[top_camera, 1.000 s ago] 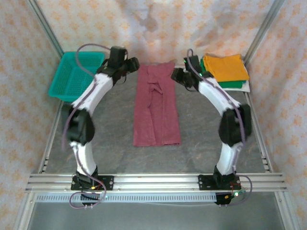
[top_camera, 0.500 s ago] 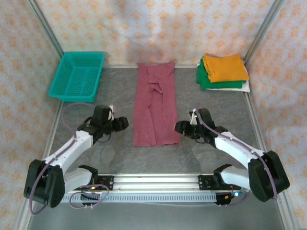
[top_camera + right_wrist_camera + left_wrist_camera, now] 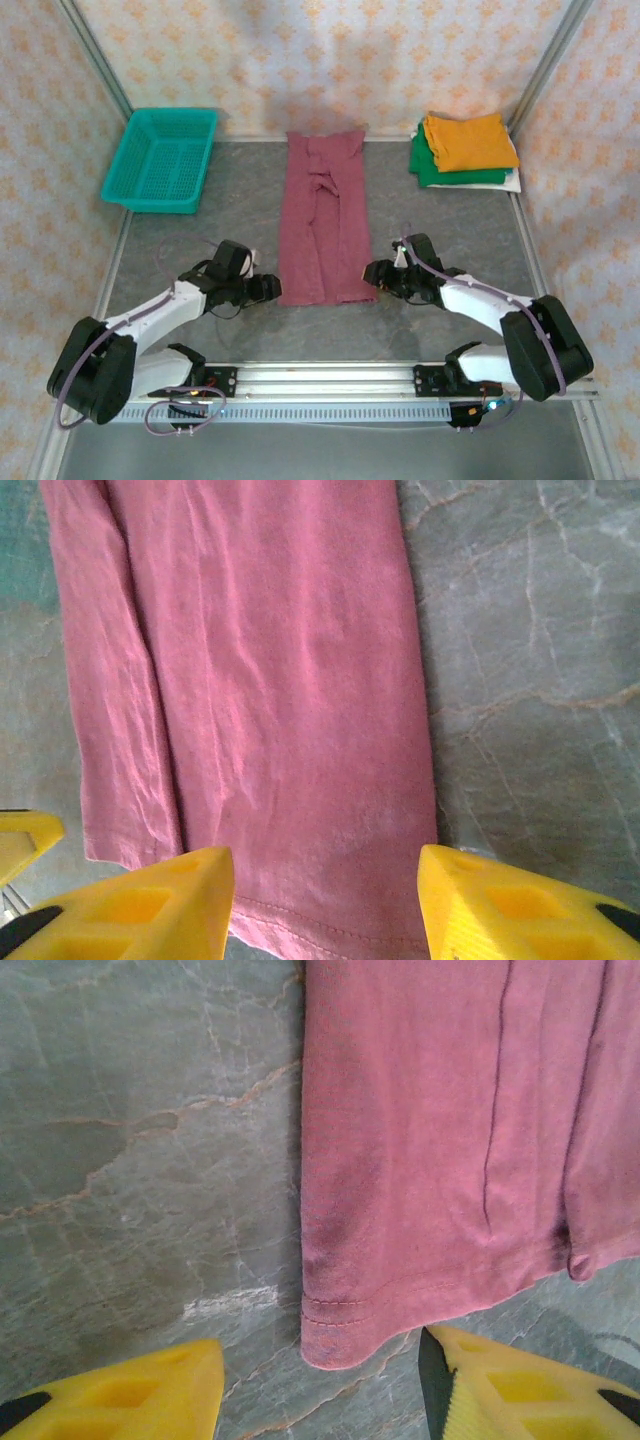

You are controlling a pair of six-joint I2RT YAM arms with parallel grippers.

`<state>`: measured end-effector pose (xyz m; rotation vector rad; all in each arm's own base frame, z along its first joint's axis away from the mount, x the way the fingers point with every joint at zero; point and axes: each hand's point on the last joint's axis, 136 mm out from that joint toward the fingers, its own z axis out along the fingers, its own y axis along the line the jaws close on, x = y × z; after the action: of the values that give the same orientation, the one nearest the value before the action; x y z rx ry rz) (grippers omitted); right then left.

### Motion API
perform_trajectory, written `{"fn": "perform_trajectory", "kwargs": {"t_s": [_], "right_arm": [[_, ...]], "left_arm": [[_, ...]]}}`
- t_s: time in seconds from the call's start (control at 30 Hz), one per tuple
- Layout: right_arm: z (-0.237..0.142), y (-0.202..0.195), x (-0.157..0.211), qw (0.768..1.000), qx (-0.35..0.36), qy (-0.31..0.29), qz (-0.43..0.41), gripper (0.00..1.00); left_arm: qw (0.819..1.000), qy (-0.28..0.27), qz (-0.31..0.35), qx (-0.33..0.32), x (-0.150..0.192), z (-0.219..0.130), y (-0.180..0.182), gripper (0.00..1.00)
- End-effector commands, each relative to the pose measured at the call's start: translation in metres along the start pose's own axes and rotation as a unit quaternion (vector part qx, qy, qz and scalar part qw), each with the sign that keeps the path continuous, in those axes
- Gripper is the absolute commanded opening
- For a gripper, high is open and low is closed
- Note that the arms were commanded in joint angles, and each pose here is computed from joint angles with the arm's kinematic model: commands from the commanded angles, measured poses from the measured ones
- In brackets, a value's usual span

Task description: Fold and stack the t-shirts

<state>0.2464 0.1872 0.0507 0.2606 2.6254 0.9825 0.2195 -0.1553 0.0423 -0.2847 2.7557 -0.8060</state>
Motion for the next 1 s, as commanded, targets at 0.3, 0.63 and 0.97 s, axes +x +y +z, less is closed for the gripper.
{"fn": "perform_trajectory", "kwargs": {"t_s": [0.3, 0.63, 0.97], "right_arm": [[0.010, -0.010, -0.002, 1.000, 0.013, -0.005, -0.017, 0.50], [0.008, -0.007, -0.004, 1.000, 0.007, -0.011, -0.022, 0.50], [0.007, -0.007, 0.019, 0.999, -0.016, 0.023, 0.018, 0.50]], "left_arm": [[0.999, 0.021, 0.019, 0.015, -0.002, 0.018, -0.022, 0.47], [0.999, 0.030, 0.019, -0.004, 0.007, 0.029, -0.016, 0.42], [0.999, 0.015, 0.026, -0.012, 0.001, 0.032, -0.013, 0.23]]}}
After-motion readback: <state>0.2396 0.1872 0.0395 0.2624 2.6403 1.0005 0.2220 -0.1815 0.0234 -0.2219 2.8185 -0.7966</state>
